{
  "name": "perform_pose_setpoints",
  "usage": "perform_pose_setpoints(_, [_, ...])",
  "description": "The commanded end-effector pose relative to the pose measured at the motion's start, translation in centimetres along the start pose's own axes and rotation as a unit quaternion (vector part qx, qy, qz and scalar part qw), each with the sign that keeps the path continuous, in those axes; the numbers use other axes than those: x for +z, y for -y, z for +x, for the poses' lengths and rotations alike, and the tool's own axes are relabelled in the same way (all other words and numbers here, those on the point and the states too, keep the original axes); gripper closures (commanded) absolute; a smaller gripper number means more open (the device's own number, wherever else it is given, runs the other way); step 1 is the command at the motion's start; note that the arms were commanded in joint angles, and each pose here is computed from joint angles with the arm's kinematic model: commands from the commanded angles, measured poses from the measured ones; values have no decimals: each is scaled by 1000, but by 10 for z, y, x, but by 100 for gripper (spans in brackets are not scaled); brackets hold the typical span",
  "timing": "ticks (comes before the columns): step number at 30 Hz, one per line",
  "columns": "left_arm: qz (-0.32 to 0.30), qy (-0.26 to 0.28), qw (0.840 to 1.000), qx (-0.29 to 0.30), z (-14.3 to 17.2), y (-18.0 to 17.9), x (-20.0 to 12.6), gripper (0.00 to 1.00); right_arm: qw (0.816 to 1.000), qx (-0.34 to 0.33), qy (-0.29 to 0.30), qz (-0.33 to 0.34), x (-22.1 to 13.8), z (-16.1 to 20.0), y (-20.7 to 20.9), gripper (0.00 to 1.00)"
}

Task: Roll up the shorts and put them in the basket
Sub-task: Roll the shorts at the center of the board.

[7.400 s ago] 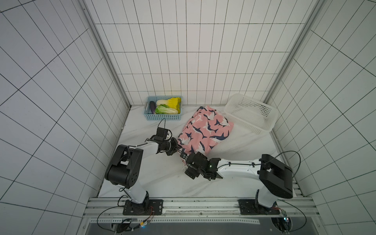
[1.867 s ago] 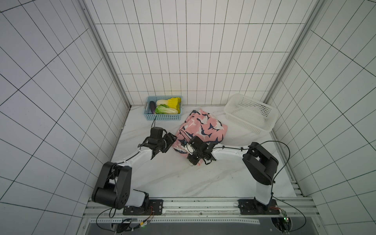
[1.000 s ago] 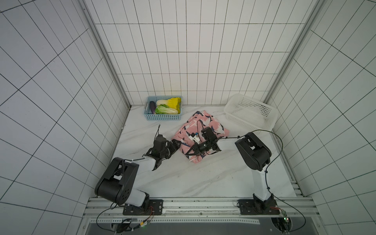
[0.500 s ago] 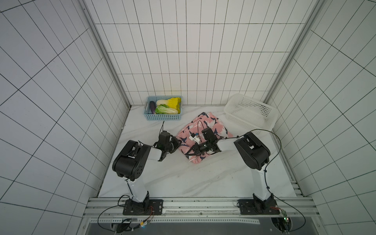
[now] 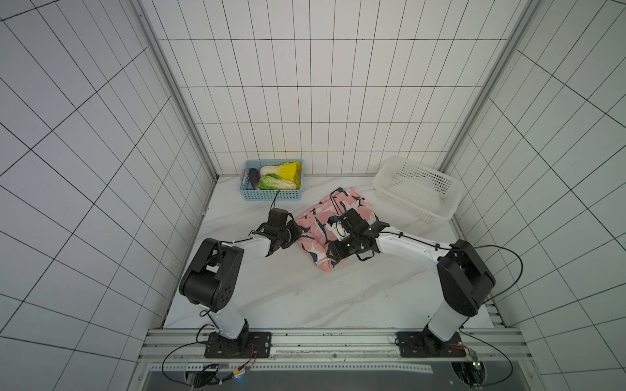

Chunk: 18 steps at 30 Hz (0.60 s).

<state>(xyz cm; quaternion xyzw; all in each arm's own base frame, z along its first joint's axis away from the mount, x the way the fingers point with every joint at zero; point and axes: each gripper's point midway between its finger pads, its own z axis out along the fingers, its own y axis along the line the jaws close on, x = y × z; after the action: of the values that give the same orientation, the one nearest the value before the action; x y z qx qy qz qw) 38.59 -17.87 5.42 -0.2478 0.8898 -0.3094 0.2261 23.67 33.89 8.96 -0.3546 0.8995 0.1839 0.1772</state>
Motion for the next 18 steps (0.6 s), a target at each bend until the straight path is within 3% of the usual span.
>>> perform_pose_setpoints(1, [-46,-4,999,11,2,-6,-6,100,986,-101,9,133,-14,-4,5,32])
perform_pose_setpoints(4, [-62,-11,998,8,4,-6,-7,100,980,-136,58,132,-14,-21,-21,27])
perform_pose_setpoints(8, [-73,-24,997,-6,7,-7,-9,100,974,-170,80,128,0,-31,-42,26])
perform_pose_setpoints(18, [-78,-52,994,-54,16,-5,-7,100,969,-166,84,161,51,-32,-32,29])
